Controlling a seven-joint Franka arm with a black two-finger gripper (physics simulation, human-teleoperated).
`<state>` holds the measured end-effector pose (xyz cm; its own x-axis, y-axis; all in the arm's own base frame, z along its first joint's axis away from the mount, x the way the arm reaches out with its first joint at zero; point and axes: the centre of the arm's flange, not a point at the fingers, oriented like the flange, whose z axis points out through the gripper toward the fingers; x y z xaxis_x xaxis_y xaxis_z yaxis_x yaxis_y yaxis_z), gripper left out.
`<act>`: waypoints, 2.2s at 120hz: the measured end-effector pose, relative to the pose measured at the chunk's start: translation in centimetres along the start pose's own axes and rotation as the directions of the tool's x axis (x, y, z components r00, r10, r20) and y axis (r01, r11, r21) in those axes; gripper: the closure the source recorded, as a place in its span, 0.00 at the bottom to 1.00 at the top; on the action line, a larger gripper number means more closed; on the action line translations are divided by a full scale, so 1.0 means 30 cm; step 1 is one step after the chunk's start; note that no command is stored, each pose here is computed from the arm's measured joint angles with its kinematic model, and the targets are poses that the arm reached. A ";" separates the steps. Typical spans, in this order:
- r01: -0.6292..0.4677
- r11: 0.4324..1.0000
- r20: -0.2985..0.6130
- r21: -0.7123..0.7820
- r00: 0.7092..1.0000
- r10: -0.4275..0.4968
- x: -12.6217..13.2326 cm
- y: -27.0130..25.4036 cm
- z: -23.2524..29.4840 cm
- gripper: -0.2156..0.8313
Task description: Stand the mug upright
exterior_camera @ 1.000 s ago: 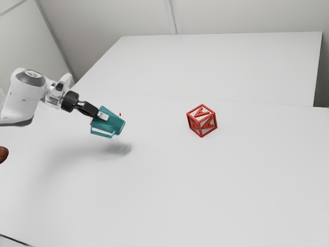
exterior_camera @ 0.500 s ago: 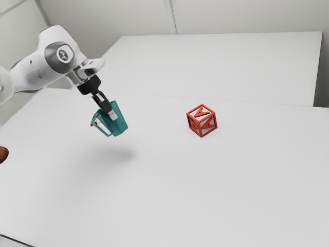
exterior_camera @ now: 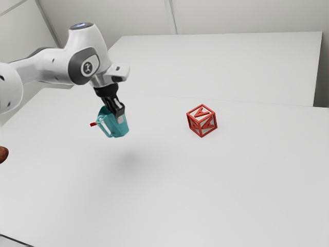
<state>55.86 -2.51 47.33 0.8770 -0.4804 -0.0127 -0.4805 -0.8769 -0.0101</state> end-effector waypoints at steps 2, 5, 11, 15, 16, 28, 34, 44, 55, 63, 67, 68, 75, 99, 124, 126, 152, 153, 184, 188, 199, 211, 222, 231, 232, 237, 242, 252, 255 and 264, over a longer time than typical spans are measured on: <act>0.005 1.000 0.000 0.006 1.000 -0.005 0.000 0.008 0.003 0.95; 0.012 1.000 -0.002 0.014 1.000 -0.012 0.002 0.020 0.006 0.95; 0.026 0.999 -0.007 0.030 1.000 -0.026 0.007 0.041 0.007 0.95; 0.035 0.999 -0.008 0.040 0.999 -0.035 0.011 0.056 0.010 0.95; 0.037 0.998 -0.009 0.042 0.999 -0.037 0.012 0.060 0.011 0.95; 0.064 0.996 -0.010 0.055 0.998 -0.064 -0.001 0.109 0.051 0.95; 0.083 0.995 -0.012 0.058 0.997 -0.083 -0.009 0.121 0.075 0.95; 0.129 0.989 -0.020 0.069 0.992 -0.128 -0.022 0.105 0.095 0.95; 0.188 0.979 -0.027 0.078 0.982 -0.187 -0.045 0.067 0.113 0.95; 0.226 0.971 -0.035 0.082 0.974 -0.224 -0.061 0.048 0.124 0.95; 0.241 0.967 -0.038 0.083 0.970 -0.238 -0.067 0.045 0.130 0.95; 0.244 0.966 -0.039 0.084 0.970 -0.241 -0.068 0.045 0.131 0.95; 0.257 0.962 -0.038 0.088 0.966 -0.254 -0.077 0.056 0.156 0.95; 0.284 0.955 -0.042 0.090 0.959 -0.281 -0.083 0.115 0.229 0.95; 0.342 0.936 -0.045 0.087 0.940 -0.339 -0.103 0.113 0.276 0.95; 0.346 0.934 -0.045 0.086 0.938 -0.343 -0.105 0.113 0.280 0.95; 0.380 0.921 -0.031 0.083 0.925 -0.379 -0.121 0.132 0.331 0.95; 0.381 0.921 -0.031 0.083 0.925 -0.380 -0.121 0.133 0.333 0.95; 0.410 0.908 -0.027 0.079 0.912 -0.410 -0.112 0.139 0.373 0.95; 0.414 0.907 -0.027 0.079 0.910 -0.413 -0.111 0.138 0.376 0.95; 0.423 0.903 -0.022 0.078 0.906 -0.423 -0.109 0.136 0.395 0.95; 0.432 0.899 -0.017 0.077 0.902 -0.432 -0.107 0.134 0.410 0.95; 0.438 0.895 -0.016 0.077 0.899 -0.439 -0.106 0.131 0.420 0.95; 0.444 0.893 -0.014 0.076 0.896 -0.444 -0.105 0.130 0.427 0.95; 0.444 0.893 -0.014 0.076 0.896 -0.444 -0.105 0.130 0.427 0.95; 0.447 0.891 -0.014 0.076 0.894 -0.447 -0.105 0.129 0.430 0.95; 0.449 0.890 -0.015 0.075 0.893 -0.450 -0.105 0.128 0.429 0.93; 0.453 0.889 -0.017 0.071 0.891 -0.453 -0.105 0.127 0.428 0.87; 0.454 0.888 -0.018 0.071 0.891 -0.454 -0.105 0.127 0.427 0.85; 0.455 0.888 -0.023 0.069 0.890 -0.455 -0.106 0.127 0.420 0.79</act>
<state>51.17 -4.13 34.75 0.9995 -0.0289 0.0158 -0.0274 -0.9961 -0.0836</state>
